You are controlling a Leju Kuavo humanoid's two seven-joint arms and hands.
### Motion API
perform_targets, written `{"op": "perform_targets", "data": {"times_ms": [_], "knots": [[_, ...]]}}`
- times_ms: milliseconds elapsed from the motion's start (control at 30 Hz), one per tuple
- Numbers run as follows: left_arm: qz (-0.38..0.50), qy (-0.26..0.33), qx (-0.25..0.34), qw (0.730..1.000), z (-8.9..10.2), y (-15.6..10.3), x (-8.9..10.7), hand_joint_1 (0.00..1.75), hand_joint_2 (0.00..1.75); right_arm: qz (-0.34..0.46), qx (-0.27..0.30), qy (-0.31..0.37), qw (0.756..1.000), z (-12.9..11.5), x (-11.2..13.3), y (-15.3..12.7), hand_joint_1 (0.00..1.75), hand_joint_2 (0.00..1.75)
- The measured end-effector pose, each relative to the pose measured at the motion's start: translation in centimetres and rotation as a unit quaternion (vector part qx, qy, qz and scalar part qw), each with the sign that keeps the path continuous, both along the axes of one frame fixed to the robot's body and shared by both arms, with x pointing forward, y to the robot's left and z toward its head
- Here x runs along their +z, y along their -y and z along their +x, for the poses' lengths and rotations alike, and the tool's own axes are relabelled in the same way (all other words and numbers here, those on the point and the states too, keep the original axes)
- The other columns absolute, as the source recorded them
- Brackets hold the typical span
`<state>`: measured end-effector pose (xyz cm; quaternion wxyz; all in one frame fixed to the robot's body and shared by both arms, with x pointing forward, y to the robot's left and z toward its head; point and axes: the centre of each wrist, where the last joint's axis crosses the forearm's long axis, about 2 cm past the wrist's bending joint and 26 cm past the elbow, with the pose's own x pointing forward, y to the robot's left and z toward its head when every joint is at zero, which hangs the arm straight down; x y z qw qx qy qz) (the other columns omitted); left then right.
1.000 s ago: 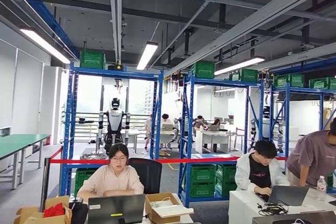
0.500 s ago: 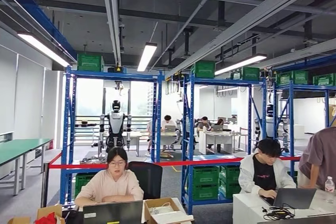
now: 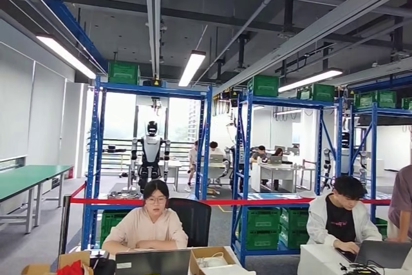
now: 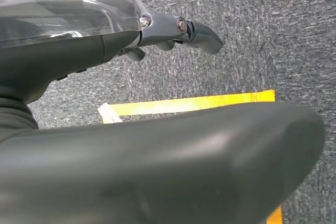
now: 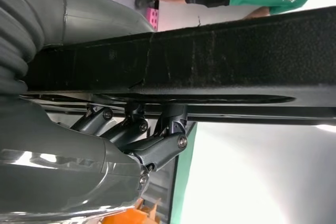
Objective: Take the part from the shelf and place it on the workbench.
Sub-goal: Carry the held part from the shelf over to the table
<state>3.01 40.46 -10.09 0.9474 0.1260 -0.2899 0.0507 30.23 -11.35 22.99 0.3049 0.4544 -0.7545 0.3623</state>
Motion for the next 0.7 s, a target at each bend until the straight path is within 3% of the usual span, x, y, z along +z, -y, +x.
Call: {"op": "perform_targets", "data": {"times_ms": [333,700], "knots": [[-0.002,0.000,-0.006,1.000,0.2,0.2,0.0,0.00,1.75,0.024,-0.005,0.021,0.999,0.4,1.9,-0.1,1.75,1.75],[0.000,0.004,-0.020,1.000,0.9,-0.4,0.2,0.00,1.75,0.046,-0.013,0.054,0.997,1.9,8.7,-2.1,1.75,1.75]]}}
